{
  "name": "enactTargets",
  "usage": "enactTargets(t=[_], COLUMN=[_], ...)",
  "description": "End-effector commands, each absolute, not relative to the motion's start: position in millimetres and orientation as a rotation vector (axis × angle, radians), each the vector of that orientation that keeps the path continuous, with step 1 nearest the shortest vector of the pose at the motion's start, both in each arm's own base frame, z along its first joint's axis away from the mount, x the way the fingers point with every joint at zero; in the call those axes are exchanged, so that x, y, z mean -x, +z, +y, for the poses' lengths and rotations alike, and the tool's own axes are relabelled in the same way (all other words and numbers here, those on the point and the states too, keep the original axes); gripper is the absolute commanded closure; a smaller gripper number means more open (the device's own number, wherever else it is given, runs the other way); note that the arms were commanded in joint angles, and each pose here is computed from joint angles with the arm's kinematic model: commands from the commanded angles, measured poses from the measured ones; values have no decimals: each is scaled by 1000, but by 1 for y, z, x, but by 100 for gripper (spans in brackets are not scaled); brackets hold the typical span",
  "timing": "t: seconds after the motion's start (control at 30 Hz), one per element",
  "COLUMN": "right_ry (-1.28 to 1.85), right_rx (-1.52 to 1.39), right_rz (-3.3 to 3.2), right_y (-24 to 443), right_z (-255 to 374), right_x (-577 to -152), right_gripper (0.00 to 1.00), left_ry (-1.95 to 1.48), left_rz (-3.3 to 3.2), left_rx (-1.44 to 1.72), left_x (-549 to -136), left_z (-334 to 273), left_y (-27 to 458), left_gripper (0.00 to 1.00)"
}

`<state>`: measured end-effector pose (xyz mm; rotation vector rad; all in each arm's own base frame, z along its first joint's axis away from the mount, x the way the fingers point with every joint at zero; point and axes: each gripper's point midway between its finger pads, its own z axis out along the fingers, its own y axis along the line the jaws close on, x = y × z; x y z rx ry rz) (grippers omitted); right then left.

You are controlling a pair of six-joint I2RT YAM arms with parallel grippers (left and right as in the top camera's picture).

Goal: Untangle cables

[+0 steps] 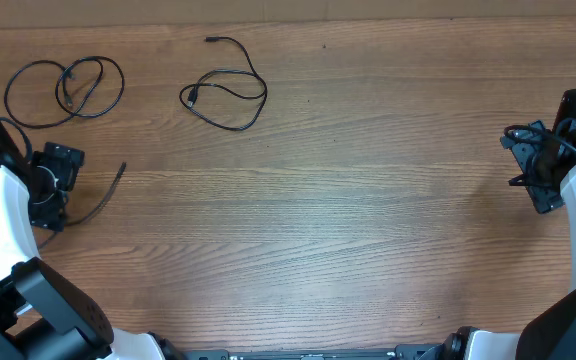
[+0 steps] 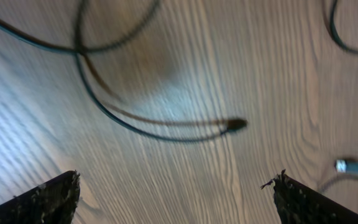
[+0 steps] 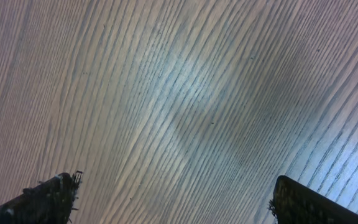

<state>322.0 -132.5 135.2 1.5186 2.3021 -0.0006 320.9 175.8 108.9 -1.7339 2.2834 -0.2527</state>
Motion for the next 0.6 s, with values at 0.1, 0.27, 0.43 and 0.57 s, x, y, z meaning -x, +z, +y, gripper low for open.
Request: enactTargets(t=[0.1, 0.27, 0.43, 0.57], right_ry=[6, 6, 6, 6], right_rx=[-1511, -1511, -1511, -1511], right_rz=[2274, 2275, 2275, 2274], right_y=[143, 143, 143, 143], right_z=[-135, -135, -135, -135], right_x=[-327, -327, -327, -327], right_gripper=[0, 0, 0, 0], left_ry=[-335, -340, -304, -262], left_rz=[2342, 2372, 2409, 2433], left_rx=[1633, 1595, 1543, 1509], left_x=[-334, -339, -345, -347], left_z=[155, 144, 132, 125], left_y=[118, 118, 117, 116], left_gripper=[0, 0, 0, 1])
